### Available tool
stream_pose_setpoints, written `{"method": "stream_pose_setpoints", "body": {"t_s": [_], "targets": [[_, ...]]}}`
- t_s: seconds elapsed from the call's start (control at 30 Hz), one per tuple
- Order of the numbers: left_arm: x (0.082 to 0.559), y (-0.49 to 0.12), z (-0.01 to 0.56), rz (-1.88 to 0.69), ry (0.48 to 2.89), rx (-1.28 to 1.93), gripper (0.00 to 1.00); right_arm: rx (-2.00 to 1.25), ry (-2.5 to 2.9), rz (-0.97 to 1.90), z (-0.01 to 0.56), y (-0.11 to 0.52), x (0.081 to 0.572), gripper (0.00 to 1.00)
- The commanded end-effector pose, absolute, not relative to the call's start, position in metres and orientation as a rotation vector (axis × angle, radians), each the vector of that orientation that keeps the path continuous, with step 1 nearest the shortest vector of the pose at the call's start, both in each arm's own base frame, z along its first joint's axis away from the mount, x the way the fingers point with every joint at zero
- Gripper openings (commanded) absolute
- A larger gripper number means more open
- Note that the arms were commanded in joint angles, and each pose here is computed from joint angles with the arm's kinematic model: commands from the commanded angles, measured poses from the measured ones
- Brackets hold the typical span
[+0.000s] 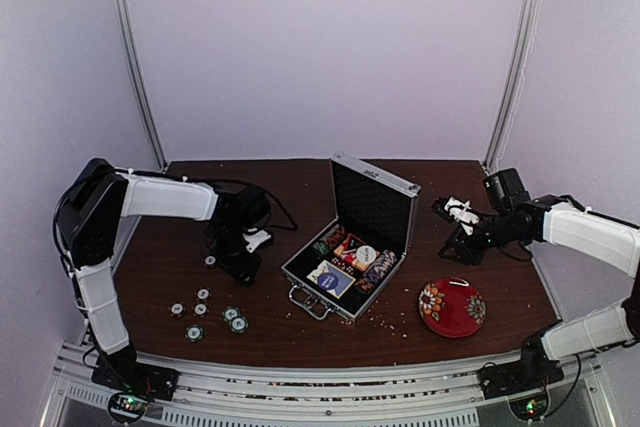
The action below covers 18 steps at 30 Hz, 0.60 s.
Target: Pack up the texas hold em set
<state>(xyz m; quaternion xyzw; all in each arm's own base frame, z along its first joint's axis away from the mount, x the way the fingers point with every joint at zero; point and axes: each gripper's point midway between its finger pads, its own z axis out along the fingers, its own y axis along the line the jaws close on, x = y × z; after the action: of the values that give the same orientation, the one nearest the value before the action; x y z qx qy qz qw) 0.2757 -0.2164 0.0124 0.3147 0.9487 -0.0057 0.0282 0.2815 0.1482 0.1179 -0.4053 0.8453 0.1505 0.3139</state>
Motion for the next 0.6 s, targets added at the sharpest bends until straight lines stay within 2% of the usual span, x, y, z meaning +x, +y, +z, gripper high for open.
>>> {"method": "stream_pose_setpoints", "body": {"t_s": [0.0, 0.3, 0.5, 0.57], "targets": [[0.268, -0.223, 0.011, -0.07, 2.916, 0.951, 0.2, -1.073, 2.23, 0.413, 0.117, 0.149, 0.281, 0.36], [0.267, -0.243, 0.065, -0.225, 2.79, 0.914, 0.16, -1.075, 2.233, 0.418, 0.117, 0.149, 0.281, 0.36], [0.256, -0.277, 0.086, -0.358, 2.661, 0.983, 0.16, -1.074, 2.234, 0.418, 0.116, 0.149, 0.281, 0.36], [0.258, -0.268, 0.081, -0.292, 2.685, 0.944, 0.18, -1.075, 2.237, 0.421, 0.115, 0.149, 0.281, 0.36]]}}
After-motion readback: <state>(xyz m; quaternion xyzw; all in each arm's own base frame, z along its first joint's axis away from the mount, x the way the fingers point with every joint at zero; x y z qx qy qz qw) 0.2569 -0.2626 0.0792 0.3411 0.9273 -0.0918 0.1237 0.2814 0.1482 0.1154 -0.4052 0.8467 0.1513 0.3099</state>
